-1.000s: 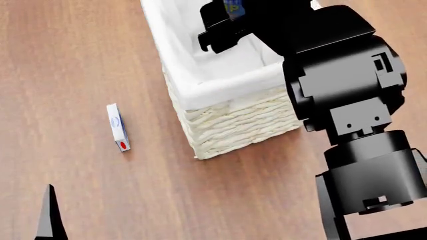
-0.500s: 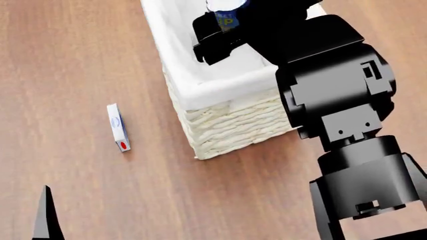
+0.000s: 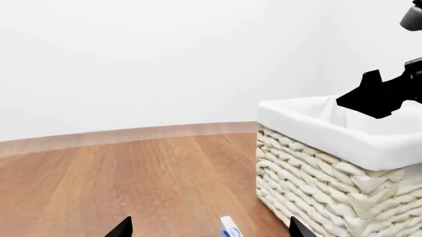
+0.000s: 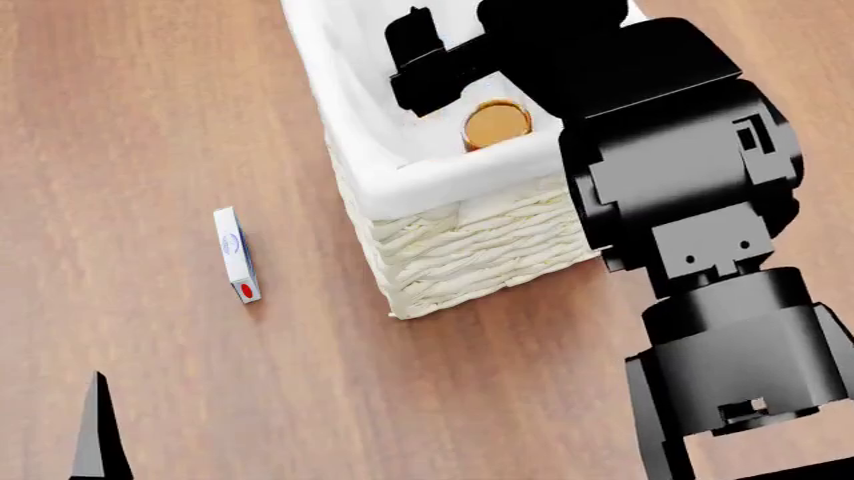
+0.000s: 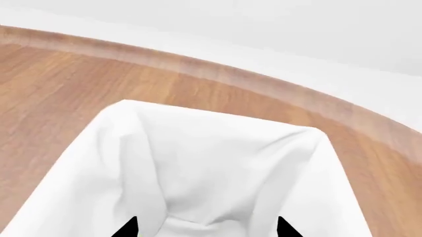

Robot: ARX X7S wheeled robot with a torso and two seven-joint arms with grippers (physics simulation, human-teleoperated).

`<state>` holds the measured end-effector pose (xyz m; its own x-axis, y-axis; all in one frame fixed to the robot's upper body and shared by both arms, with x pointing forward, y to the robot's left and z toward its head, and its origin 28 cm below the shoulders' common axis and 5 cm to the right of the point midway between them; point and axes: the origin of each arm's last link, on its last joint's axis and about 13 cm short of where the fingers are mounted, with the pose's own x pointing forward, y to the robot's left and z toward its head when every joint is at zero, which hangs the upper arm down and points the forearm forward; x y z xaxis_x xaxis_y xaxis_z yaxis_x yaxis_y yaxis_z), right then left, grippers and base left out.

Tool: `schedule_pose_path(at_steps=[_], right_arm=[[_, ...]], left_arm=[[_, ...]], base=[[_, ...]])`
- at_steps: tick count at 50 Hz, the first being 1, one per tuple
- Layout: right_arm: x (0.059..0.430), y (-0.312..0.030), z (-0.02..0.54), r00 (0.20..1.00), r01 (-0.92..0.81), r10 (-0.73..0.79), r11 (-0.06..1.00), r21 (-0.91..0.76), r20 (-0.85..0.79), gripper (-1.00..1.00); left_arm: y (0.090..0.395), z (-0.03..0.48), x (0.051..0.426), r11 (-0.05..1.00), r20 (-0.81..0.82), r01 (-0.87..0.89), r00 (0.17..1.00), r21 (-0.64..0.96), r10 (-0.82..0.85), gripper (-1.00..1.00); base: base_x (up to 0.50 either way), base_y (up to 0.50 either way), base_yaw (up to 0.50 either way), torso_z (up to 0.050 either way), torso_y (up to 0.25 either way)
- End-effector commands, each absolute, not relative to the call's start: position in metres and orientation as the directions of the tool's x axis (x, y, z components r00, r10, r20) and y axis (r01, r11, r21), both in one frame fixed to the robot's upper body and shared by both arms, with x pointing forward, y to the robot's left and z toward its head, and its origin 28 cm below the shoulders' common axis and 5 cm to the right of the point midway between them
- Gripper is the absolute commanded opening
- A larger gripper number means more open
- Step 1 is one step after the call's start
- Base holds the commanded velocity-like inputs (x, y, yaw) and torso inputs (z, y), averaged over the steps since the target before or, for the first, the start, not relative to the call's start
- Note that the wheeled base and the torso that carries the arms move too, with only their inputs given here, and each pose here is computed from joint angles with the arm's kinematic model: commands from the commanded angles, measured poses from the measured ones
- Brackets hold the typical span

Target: Pick up the alphabet soup and the cream cheese box, and put them in the basket.

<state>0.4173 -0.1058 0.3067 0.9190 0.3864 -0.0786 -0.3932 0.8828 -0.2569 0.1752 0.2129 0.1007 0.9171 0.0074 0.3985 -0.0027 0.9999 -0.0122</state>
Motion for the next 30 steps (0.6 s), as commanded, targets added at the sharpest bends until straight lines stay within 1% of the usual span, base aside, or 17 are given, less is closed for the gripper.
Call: schedule_pose_path(at_steps=[1, 4, 6, 7, 8, 10, 13, 14, 15, 17, 22, 23, 25, 27, 28, 29, 30], right_arm=[[0.407, -0.11, 0.317, 0.924, -0.369, 0.382, 0.89, -0.267, -0.005, 1.0], [0.396, -0.114, 0.32, 0.929, -0.323, 0.362, 0.894, -0.311, 0.076, 1.0], [0.382, -0.116, 0.319, 0.918, -0.27, 0.352, 0.892, -0.361, 0.183, 1.0], [0.376, -0.117, 0.318, 0.919, -0.28, 0.348, 0.907, -0.315, 0.186, 1.0], [0.364, -0.119, 0.315, 0.897, -0.242, 0.347, 0.903, -0.355, 0.273, 1.0], [0.354, -0.12, 0.311, 0.898, -0.246, 0.338, 0.917, -0.315, 0.281, 1.0], [0.336, -0.122, 0.296, 0.882, -0.212, 0.323, 0.922, -0.324, 0.343, 1.0], [0.329, -0.122, 0.293, 0.87, -0.229, 0.314, 0.94, -0.254, 0.38, 1.0], [0.319, -0.123, 0.286, 0.859, -0.209, 0.317, 0.934, -0.29, 0.401, 1.0], [0.305, -0.125, 0.277, 0.855, -0.215, 0.304, 0.945, -0.246, 0.42, 1.0], [0.279, -0.126, 0.254, 0.847, -0.188, 0.293, 0.946, -0.266, 0.444, 1.0], [0.269, -0.126, 0.25, 0.85, -0.215, 0.287, 0.954, -0.208, 0.442, 1.0], [0.257, -0.126, 0.244, 0.831, -0.178, 0.281, 0.952, -0.249, 0.48, 1.0], [0.243, -0.126, 0.241, 0.833, -0.193, 0.27, 0.96, -0.203, 0.483, 1.0], [0.238, -0.126, 0.238, 0.831, -0.183, 0.263, 0.961, -0.207, 0.49, 1.0], [0.236, -0.127, 0.235, 0.824, -0.108, 0.221, 0.965, -0.238, 0.522, 1.0], [0.231, -0.127, 0.222, 0.827, -0.087, 0.205, 0.967, -0.241, 0.523, 1.0]], left_arm=[[0.212, 0.101, 0.175, 1.0, 0.398, 0.002, 0.917, -0.008, 0.002, 1.0], [0.211, 0.101, 0.175, 1.0, 0.398, 0.005, 0.918, -0.006, -0.002, 1.0], [0.211, 0.101, 0.176, 1.0, 0.397, 0.006, 0.918, -0.006, -0.003, 1.0], [0.21, 0.1, 0.176, 1.0, 0.396, 0.007, 0.918, -0.005, -0.005, 1.0], [0.21, 0.101, 0.176, 1.0, 0.397, 0.009, 0.918, -0.004, -0.007, 1.0], [0.21, 0.101, 0.177, 1.0, 0.394, 0.009, 0.919, -0.004, -0.007, 1.0], [0.21, 0.101, 0.177, 1.0, 0.396, 0.014, 0.918, -0.001, -0.012, 1.0], [0.209, 0.101, 0.177, 1.0, 0.397, 0.017, 0.918, 0.003, -0.017, 1.0], [0.209, 0.101, 0.177, 1.0, 0.399, 0.018, 0.917, 0.003, -0.017, 1.0], [0.209, 0.101, 0.178, 1.0, 0.396, 0.016, 0.918, 0.003, -0.016, 1.0], [0.208, 0.101, 0.178, 1.0, 0.4, 0.027, 0.916, 0.002, -0.025, 1.0], [0.208, 0.101, 0.179, 1.0, 0.401, 0.027, 0.915, 0.005, -0.027, 1.0], [0.208, 0.101, 0.179, 1.0, 0.404, 0.027, 0.914, 0.009, -0.028, 1.0], [0.209, 0.103, 0.181, 1.0, 0.414, 0.024, 0.91, 0.015, -0.028, 1.0], [0.209, 0.104, 0.182, 1.0, 0.417, 0.023, 0.909, 0.016, -0.028, 1.0], [0.209, 0.105, 0.182, 1.0, 0.418, 0.021, 0.908, 0.018, -0.027, 1.0], [0.209, 0.105, 0.183, 1.0, 0.421, 0.021, 0.907, 0.019, -0.027, 1.0]], base=[[0.0, 0.0, 0.0, 0.0, 0.0], [0.0, 0.0, 0.0, 0.0, 0.0], [0.0, 0.0, 0.0, 0.0, 0.0], [0.0, 0.0, 0.0, 0.0, 0.0], [0.0, 0.0, 0.0, 0.0, 0.0], [0.0, 0.0, 0.0, 0.0, 0.0], [0.0, 0.0, 0.0, 0.0, 0.0], [0.0, 0.0, 0.0, 0.0, 0.0], [0.0, 0.0, 0.0, 0.0, 0.0], [0.0, 0.0, 0.0, 0.0, 0.0], [0.0, 0.0, 0.0, 0.0, 0.0], [0.0, 0.0, 0.0, 0.0, 0.0], [0.0, 0.0, 0.0, 0.0, 0.0], [0.0, 0.0, 0.0, 0.0, 0.0], [0.0, 0.0, 0.0, 0.0, 0.0], [0.0, 0.0, 0.0, 0.0, 0.0], [0.0, 0.0, 0.0, 0.0, 0.0]])
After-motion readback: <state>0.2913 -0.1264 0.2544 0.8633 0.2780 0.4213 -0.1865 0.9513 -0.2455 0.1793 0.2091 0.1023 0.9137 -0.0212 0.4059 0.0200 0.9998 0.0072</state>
